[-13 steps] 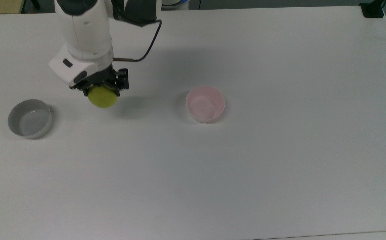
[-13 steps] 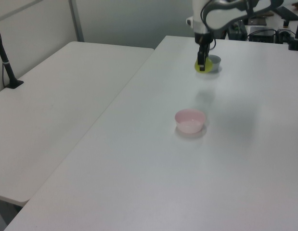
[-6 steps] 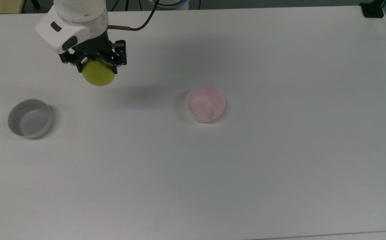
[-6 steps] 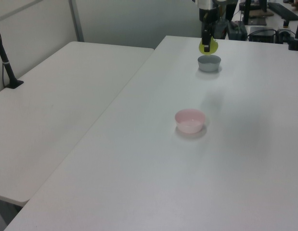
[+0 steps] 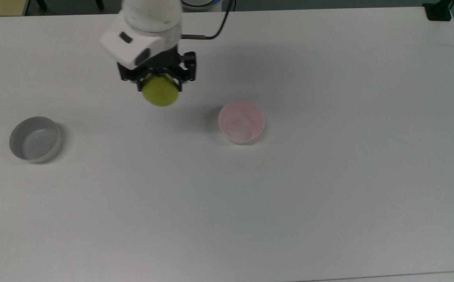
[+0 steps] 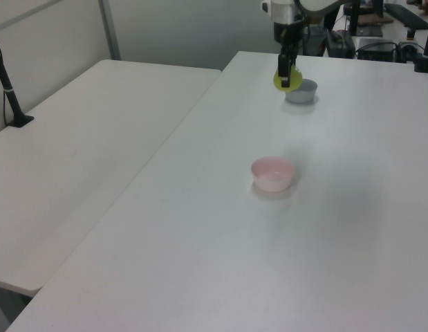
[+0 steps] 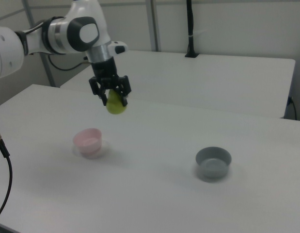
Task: Place the pear in the bowl
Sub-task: 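Carry the pear over the pink bowl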
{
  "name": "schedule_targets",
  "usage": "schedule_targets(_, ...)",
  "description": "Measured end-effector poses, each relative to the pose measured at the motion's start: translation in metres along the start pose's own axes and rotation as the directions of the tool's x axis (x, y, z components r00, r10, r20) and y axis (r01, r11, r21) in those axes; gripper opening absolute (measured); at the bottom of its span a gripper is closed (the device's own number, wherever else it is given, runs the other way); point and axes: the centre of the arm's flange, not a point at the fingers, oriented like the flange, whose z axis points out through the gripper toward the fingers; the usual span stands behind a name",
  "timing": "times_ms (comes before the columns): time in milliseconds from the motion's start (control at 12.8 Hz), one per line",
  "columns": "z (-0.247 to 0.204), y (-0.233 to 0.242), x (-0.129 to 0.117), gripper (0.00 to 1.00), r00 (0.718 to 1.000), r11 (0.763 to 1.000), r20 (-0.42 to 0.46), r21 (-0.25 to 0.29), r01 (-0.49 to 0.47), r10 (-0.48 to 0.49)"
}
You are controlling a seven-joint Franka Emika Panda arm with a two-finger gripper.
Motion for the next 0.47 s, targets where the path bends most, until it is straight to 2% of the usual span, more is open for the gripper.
schedule_targets(468, -0.004, -0.117, -0.002, 0.83, 0.999, 0.999, 0.008, -0.003, 0.032, -0.032)
